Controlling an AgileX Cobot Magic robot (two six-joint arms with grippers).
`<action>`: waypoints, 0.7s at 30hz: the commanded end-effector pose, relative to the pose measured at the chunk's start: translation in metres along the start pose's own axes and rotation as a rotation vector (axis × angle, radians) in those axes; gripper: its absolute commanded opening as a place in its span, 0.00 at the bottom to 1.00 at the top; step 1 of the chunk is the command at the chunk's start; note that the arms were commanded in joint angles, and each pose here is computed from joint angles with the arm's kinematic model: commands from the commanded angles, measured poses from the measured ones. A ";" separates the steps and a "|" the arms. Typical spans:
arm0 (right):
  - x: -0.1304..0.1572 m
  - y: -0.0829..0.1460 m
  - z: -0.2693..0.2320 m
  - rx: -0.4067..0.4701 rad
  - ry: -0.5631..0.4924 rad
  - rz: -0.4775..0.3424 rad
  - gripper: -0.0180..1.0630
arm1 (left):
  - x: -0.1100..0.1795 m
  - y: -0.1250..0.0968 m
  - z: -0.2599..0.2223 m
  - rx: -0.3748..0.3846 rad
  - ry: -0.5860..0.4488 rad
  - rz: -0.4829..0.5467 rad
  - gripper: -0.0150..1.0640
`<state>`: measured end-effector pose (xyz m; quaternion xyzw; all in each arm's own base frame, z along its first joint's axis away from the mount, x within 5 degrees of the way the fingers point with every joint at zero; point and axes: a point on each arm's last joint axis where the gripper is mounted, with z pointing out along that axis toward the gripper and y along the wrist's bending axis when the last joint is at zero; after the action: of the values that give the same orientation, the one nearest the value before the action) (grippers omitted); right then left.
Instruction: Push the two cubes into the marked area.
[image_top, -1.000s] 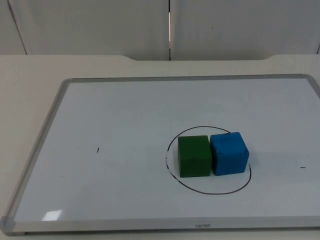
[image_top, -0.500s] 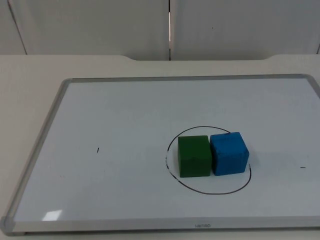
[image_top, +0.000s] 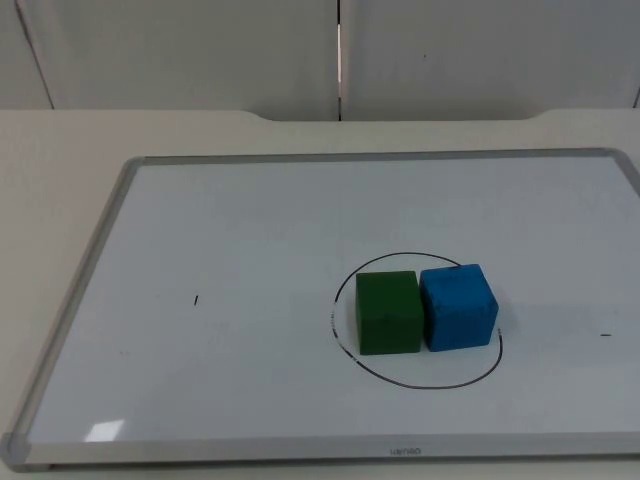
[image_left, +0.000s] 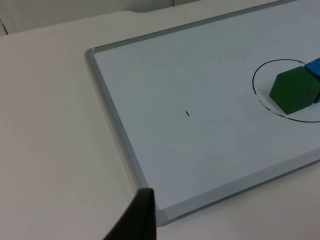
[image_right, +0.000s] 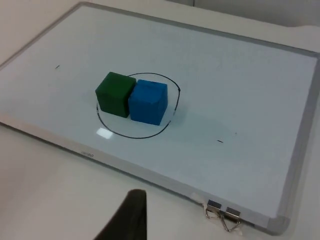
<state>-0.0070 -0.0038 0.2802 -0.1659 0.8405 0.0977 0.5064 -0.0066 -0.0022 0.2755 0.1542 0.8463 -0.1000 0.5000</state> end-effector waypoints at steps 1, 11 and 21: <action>0.000 0.000 0.001 0.029 -0.011 0.012 0.99 | 0.000 0.000 0.001 0.001 -0.008 -0.006 0.99; 0.000 0.001 0.001 0.210 -0.010 0.106 0.99 | 0.000 0.000 0.001 0.001 -0.008 -0.006 0.99; 0.000 0.002 0.001 0.287 -0.009 0.145 0.99 | 0.000 0.000 0.001 0.001 -0.008 -0.006 0.99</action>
<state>-0.0076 -0.0015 0.2796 -0.0377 0.8564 0.0176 0.5146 -0.0066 -0.0022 0.2755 0.1542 0.8463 -0.1000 0.5000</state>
